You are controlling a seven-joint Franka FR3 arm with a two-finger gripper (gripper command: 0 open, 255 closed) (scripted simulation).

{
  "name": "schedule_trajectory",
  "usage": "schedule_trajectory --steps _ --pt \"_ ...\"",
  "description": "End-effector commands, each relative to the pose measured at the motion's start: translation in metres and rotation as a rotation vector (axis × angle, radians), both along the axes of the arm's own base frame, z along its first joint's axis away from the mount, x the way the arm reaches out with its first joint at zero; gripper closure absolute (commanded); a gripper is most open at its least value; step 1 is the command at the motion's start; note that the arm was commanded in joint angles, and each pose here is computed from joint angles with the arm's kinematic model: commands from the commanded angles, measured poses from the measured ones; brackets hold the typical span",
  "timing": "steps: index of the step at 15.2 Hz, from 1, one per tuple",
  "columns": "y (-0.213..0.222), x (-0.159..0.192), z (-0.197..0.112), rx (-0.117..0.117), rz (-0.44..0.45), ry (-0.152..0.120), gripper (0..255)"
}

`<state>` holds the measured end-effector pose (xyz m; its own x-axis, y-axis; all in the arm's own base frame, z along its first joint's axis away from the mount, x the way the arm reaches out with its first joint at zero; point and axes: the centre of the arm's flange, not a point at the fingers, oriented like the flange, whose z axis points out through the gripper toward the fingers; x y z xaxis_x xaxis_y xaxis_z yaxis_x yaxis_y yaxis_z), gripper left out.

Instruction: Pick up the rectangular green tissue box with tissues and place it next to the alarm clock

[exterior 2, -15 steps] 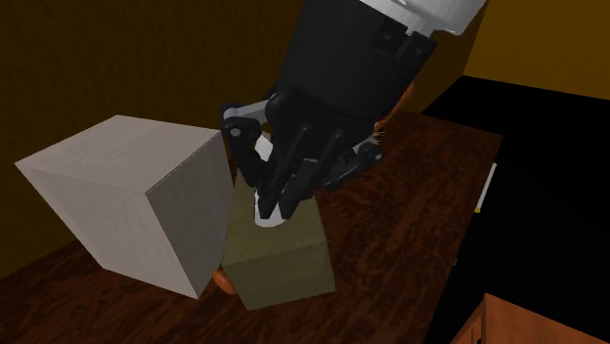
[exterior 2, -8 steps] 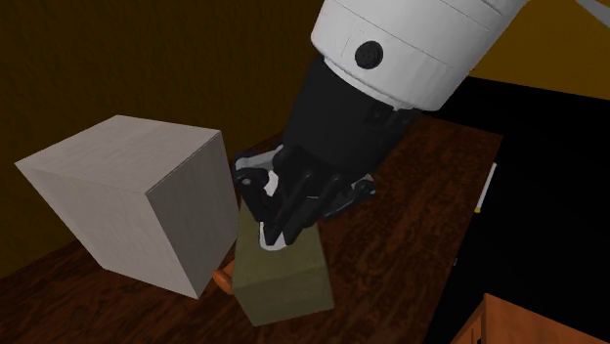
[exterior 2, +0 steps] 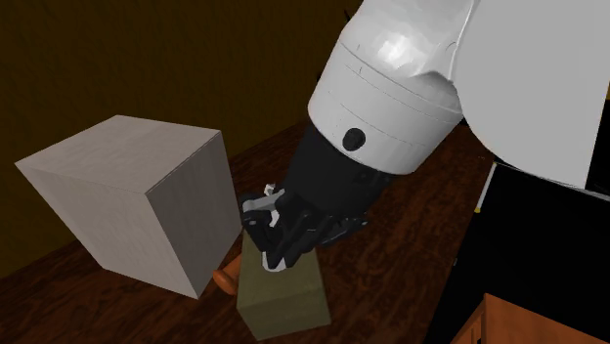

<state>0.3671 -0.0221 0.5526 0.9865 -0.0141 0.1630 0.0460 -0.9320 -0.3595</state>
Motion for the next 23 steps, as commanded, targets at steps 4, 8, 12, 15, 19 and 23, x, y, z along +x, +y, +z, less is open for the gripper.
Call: schedule_trajectory --steps 4,8,12,15,19,23 --pt "0.001 0.000 -0.026 0.000 0.000 -0.001 255" --pt "0.001 0.000 -0.047 0.000 0.000 -0.001 255" --pt "0.001 0.000 -0.068 0.000 0.000 -0.001 255" --pt "0.001 0.000 -0.084 0.000 0.000 -0.001 255" --pt "0.001 0.000 -0.105 0.000 0.000 -0.001 255" --pt "0.001 0.000 -0.118 0.000 0.000 -0.001 255"
